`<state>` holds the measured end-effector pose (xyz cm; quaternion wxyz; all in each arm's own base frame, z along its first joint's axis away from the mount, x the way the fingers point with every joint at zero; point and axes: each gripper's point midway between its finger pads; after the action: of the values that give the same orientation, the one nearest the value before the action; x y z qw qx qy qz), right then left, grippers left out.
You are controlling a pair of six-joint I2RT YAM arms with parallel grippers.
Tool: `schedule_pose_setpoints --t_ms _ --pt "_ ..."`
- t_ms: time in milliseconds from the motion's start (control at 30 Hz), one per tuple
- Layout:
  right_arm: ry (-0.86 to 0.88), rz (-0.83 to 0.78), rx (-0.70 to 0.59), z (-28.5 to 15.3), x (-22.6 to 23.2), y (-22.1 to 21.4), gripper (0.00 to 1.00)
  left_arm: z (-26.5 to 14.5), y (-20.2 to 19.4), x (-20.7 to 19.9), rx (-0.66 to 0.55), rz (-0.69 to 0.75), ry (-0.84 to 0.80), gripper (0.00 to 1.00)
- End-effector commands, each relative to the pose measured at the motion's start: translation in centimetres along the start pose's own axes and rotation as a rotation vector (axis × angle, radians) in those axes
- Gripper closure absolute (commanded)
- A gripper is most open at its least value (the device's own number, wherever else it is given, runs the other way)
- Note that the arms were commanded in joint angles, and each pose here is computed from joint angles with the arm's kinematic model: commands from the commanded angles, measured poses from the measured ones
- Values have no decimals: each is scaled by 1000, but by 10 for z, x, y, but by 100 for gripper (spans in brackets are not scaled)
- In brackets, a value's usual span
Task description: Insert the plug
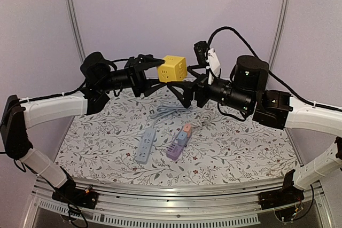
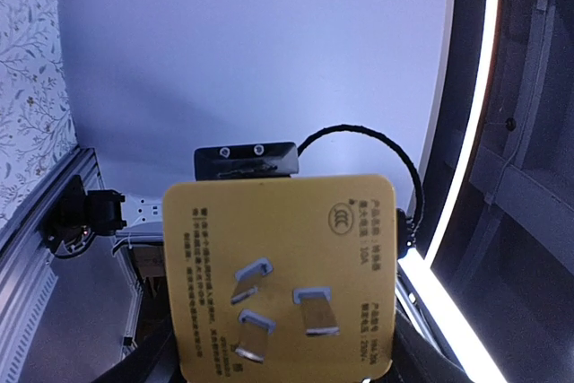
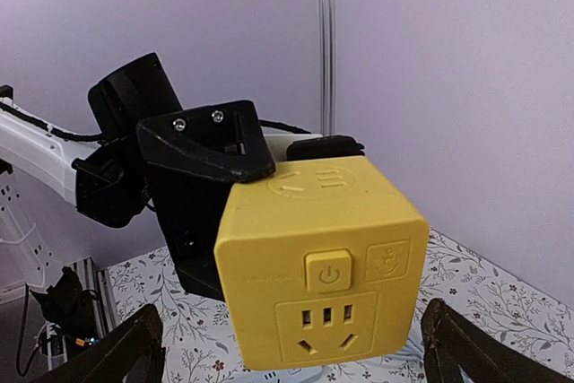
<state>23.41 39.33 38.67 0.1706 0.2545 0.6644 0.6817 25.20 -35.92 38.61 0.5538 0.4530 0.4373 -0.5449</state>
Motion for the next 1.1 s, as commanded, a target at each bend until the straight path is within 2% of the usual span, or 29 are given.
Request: schedule_pose_setpoints --t_ms 0,333,933,1067 --pt "13 6 20 7 1 2 1 7 -15 -19 52 63 -48 100" --pt "26 11 42 7 4 0 3 12 -25 -17 83 64 -36 100" --pt "64 21 77 7 11 -3 21 10 -31 -2 95 54 24 100" --pt "72 32 83 8 12 -4 28 10 -32 0 96 54 33 100"
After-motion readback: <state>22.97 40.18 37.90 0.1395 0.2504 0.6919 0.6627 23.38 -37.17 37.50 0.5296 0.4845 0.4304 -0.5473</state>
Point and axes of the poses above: each gripper's point midway between its finger pads, its own z axis out along the fingers, its own x axis along the line the jaws close on, y = z × x, and after that the axes turned 3 degrees about z, right-handed
